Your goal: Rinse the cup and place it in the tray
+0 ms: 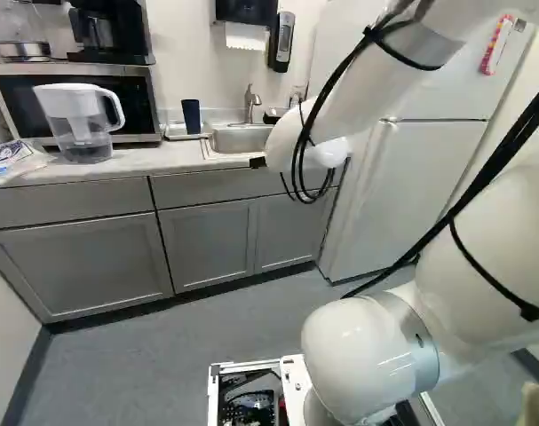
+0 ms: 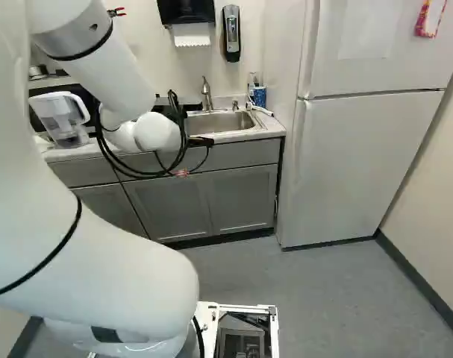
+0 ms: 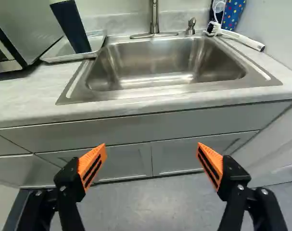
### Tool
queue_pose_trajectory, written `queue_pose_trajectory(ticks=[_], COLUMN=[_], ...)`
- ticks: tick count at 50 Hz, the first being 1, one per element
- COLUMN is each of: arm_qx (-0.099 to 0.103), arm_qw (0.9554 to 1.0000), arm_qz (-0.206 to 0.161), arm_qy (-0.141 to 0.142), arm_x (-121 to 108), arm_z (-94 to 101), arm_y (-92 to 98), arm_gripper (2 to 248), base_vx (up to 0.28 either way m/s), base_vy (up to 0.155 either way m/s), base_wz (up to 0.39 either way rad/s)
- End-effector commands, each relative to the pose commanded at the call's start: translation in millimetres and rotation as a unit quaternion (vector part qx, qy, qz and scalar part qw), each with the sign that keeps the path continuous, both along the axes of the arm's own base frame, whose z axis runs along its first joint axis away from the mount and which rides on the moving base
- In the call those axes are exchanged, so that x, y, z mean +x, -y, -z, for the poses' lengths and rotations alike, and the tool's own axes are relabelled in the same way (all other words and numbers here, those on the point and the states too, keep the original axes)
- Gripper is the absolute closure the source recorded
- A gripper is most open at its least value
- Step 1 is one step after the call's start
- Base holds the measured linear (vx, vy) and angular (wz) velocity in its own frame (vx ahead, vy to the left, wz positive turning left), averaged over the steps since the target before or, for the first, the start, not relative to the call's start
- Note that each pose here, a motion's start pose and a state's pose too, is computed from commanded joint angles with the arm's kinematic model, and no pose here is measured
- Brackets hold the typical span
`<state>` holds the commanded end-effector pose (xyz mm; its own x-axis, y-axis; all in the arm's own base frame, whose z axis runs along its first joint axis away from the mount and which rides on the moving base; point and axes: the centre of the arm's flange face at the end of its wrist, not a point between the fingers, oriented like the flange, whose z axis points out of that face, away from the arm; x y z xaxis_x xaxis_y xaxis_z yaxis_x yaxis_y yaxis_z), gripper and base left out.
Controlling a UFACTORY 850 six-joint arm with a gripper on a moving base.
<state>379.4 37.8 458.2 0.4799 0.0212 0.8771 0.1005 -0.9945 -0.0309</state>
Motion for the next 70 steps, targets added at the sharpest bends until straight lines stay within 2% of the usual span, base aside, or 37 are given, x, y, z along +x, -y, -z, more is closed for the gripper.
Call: queue_pose_trajectory(ticks=[16,33,51,70], arm_qx=[-0.001,-0.003,-0.007,-0.01], arm_qw=[0.9995,0.9983,0.9968,0.9955], arm_qz=[0.015,0.029,0.041,0.048], arm_qy=[0.028,0.051,0.069,0.081], arm_x=[-32,-61,-86,-103], arm_z=[32.7,58.2,76.9,88.4], arm_y=[13.9,24.5,31.9,36.3], arm_gripper=[3,3,3,3], base_vx=[0.0,0.0,0.0,0.0], base_vy=[0.0,0.0,0.0,0.0], base_wz=[0.0,0.0,0.0,0.0])
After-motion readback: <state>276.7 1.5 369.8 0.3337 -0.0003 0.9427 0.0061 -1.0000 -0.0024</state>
